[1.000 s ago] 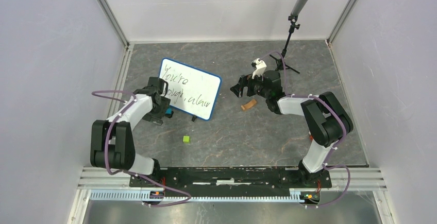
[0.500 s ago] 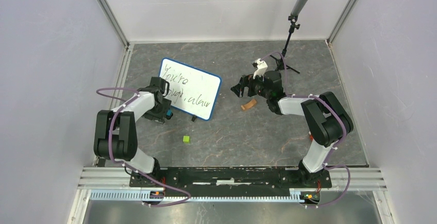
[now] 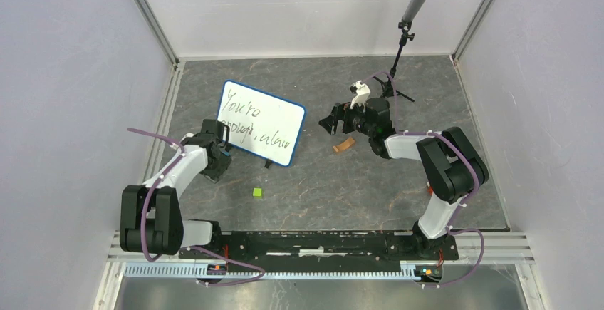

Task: Erase the whiteboard

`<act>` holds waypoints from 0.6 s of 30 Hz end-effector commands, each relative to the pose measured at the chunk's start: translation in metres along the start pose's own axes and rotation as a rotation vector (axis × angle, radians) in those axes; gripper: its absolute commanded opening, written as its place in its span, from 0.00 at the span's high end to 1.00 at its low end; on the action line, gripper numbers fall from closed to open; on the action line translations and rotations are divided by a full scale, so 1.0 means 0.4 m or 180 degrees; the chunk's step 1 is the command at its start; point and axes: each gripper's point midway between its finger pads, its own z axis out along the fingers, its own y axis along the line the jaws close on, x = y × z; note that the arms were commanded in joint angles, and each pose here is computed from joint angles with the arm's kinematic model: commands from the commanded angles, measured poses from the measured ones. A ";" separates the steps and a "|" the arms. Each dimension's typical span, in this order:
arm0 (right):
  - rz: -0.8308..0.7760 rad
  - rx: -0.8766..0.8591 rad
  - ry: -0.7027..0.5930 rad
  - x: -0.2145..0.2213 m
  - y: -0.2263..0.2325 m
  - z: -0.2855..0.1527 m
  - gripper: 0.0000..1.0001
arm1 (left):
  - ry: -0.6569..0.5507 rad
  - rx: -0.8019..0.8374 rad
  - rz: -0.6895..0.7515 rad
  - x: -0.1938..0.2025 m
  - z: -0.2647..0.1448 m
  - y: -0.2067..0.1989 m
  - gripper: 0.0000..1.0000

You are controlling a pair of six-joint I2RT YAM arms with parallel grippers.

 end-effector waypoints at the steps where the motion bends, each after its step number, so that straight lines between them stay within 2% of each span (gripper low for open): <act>1: -0.0037 -0.0097 -0.0209 -0.046 0.018 -0.007 0.03 | -0.0047 0.0107 0.0342 -0.009 -0.026 0.020 0.46; 5: -0.0015 -0.0100 -0.0213 -0.043 0.018 -0.007 0.03 | -0.0289 0.0335 0.0657 -0.069 -0.073 -0.022 0.21; 6: -0.0010 -0.0108 -0.0207 -0.041 0.019 -0.007 0.03 | -0.0331 0.0403 0.0804 -0.085 -0.088 -0.037 0.18; 8: -0.0011 -0.0104 -0.0210 -0.043 0.018 -0.006 0.03 | -0.0424 0.0507 0.1159 -0.113 -0.112 -0.062 0.16; 12: -0.0009 -0.0122 -0.0214 -0.045 0.021 -0.004 0.03 | -0.0593 0.0768 0.2170 -0.151 -0.143 -0.105 0.14; 14: 0.0002 -0.0134 -0.0218 -0.044 0.022 -0.005 0.03 | -0.0605 0.0752 0.2374 -0.159 -0.142 -0.108 0.13; 18: 0.0020 -0.0177 -0.0229 -0.044 0.028 -0.005 0.02 | -0.0238 0.0881 0.2642 -0.116 -0.124 -0.133 0.10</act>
